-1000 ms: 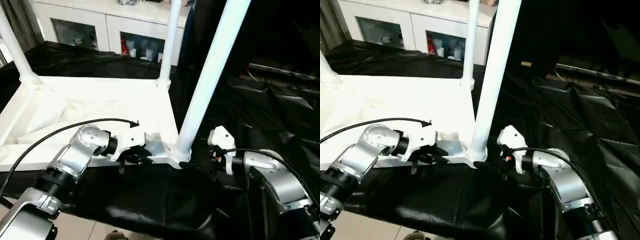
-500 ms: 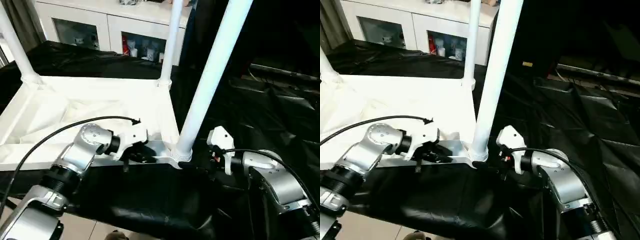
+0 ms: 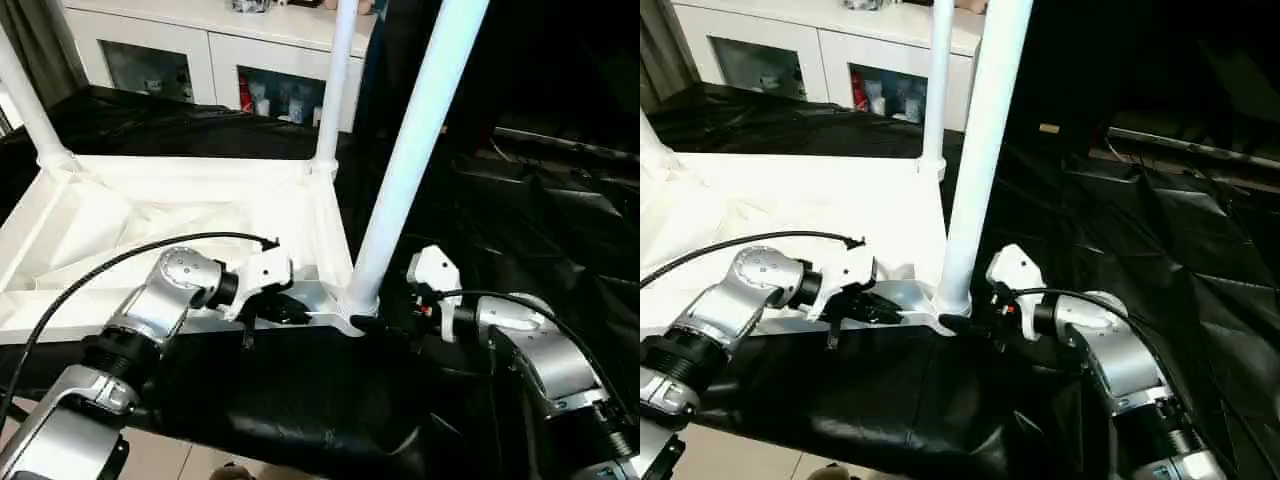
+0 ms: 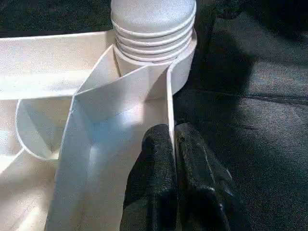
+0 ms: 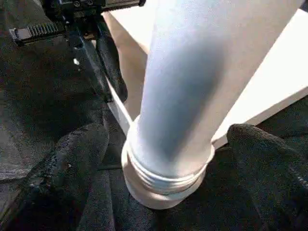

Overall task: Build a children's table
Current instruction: Rotate leg to tighten

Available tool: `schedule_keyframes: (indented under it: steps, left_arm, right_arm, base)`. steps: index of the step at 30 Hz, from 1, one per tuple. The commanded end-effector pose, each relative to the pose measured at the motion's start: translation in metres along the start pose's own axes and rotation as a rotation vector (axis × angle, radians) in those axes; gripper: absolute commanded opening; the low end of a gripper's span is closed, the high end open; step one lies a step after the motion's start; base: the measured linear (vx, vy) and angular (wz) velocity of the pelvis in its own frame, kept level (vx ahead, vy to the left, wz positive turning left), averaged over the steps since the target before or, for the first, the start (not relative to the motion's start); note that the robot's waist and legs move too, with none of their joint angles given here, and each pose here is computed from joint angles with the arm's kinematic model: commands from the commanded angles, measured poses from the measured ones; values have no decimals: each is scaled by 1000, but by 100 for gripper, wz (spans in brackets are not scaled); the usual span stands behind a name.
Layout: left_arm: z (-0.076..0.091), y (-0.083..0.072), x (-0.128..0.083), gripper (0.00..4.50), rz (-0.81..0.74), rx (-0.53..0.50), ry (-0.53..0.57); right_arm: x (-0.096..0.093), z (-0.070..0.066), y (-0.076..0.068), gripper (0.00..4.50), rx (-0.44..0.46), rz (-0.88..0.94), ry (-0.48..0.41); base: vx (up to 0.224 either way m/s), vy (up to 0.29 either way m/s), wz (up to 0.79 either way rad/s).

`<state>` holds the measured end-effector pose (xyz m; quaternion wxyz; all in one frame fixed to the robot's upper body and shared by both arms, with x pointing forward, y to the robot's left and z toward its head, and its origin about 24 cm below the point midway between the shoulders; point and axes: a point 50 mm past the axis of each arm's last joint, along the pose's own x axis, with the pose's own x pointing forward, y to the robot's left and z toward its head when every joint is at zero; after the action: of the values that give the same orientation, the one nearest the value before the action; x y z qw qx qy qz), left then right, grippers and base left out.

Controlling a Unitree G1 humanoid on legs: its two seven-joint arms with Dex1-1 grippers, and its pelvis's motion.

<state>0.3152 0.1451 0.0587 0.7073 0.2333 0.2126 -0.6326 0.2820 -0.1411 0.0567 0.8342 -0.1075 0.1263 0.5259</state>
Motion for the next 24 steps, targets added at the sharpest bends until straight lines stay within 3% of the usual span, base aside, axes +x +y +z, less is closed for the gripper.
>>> schedule_keyframes:
  steps: [1, 5, 13, 14, 24]
  left_arm:
    - [-10, 2, -2, 46, 27, -32, 69]
    - [-9, 4, -1, 86, 37, -43, 60]
    - [-11, 2, -1, 86, -9, -127, -2]
    - [-13, 2, -1, 59, -15, -130, 11]
    - [-18, -1, -1, 3, -61, -148, 58]
  right_arm:
    - [1, 3, -3, 450, -21, 2, 4]
    - [1, 3, -4, 450, -23, 5, 3]
    - [2, 4, -4, 450, -20, 8, -2]
    - [2, 4, -4, 450, -20, 10, -2]
    - [9, 7, -7, 450, -36, 14, 7]
  base:
    - [0, 0, 0]
    - [0, 0, 0]
    - [0, 0, 0]
    - [0, 0, 0]
    - [0, 0, 0]
